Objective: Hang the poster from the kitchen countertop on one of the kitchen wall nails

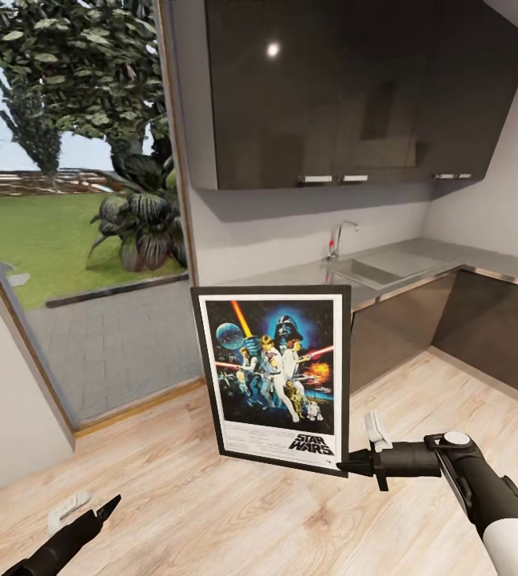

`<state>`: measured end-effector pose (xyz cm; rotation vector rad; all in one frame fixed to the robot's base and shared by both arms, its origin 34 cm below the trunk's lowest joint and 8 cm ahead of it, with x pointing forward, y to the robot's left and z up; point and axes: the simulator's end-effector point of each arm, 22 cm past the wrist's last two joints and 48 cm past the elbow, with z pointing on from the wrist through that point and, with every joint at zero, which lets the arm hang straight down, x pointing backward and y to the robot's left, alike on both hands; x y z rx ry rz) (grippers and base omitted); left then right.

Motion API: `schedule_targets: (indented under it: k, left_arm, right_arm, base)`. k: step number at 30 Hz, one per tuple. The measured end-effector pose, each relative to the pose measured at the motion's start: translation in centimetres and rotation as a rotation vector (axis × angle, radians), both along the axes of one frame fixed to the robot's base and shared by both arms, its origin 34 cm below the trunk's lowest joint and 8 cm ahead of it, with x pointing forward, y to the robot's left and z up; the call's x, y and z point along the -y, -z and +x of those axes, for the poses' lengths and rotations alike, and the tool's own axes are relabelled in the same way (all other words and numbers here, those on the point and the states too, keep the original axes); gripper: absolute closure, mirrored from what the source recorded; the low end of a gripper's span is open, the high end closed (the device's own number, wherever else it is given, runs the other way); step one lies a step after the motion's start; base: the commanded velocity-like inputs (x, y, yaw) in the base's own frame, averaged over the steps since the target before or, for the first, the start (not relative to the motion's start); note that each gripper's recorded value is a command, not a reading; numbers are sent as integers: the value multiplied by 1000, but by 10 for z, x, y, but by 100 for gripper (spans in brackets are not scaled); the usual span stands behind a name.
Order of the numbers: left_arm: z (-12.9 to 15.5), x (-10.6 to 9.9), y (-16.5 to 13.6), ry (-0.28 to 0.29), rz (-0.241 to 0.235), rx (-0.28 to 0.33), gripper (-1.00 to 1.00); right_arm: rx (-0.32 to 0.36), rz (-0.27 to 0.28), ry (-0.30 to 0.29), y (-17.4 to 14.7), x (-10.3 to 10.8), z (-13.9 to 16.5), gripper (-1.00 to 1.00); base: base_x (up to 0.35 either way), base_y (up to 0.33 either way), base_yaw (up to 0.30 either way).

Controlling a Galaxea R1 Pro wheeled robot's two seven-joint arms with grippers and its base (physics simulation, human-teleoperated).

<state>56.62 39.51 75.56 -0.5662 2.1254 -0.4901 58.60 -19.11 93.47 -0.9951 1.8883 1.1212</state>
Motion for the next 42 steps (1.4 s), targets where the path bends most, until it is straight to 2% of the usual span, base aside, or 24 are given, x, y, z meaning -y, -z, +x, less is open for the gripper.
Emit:
schedule_targets:
  k: [42]
  left_arm:
    - [-14, 0, -38, 0, 0, -1, -100]
  right_arm:
    - [-2, 0, -1, -38, 0, -14, 100]
  base:
    - [0, 0, 0]
